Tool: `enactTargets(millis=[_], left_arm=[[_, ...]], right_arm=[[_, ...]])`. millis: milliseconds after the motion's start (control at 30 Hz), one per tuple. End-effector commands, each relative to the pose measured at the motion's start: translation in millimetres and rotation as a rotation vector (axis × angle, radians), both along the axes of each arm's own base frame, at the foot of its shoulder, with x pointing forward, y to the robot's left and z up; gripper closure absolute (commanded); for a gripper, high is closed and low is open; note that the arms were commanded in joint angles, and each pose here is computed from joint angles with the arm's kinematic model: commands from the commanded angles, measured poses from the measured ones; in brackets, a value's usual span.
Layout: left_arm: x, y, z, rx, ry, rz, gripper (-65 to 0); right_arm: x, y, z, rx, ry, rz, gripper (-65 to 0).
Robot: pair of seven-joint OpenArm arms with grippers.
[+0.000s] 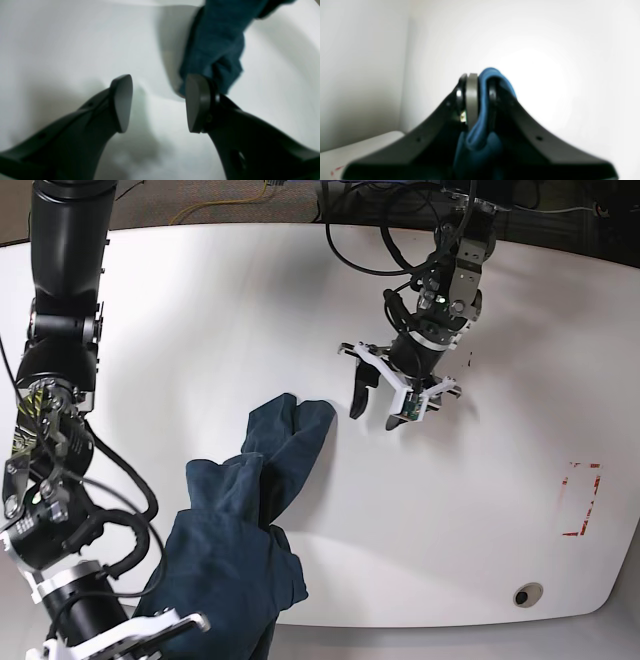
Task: Layout the t-shirt on the table in an organized manner, then fold the t-shirt properly
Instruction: 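Grasp the shirt's hanging end with the left gripper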
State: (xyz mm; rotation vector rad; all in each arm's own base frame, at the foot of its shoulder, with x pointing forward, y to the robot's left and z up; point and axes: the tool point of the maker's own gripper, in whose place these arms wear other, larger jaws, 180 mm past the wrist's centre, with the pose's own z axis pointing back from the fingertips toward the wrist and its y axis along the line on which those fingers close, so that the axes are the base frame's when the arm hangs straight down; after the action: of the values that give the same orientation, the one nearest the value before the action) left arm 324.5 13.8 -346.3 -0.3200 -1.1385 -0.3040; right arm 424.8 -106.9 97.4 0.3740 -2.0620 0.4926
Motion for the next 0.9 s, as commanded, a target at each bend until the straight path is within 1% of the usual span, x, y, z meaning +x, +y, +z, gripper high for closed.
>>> enactTargets(millis=[0,100,333,467,600,867], left_arm=[[11,-7,6,-0.013,-0.027,-0.016,-31.9],[12,-18,-6,-0.009,0.003,-0.04,-31.9],[25,-31,-21,-0.011,0.042,-0.053,-31.9],[34,-32,-26,-0.002,0.054,-0.051,-31.9],[39,-44,-31,-0.002,0.069,-0.073,-31.9],[45,-61,-40,0.029,0.086,-0.127,-31.9]], right_arm=[[-7,-3,25,0.011,-0.07,-0.004,-0.2],[-7,1,25,0.002,-0.07,0.004,-0.2],[-7,2,21,0.0,-0.061,0.01,-0.2],[-7,2,20,0.001,-0.059,0.011,-0.2],[-6,2,17,0.0,-0.05,0.009,-0.2],[-7,2,17,0.0,-0.05,0.009,-0.2]])
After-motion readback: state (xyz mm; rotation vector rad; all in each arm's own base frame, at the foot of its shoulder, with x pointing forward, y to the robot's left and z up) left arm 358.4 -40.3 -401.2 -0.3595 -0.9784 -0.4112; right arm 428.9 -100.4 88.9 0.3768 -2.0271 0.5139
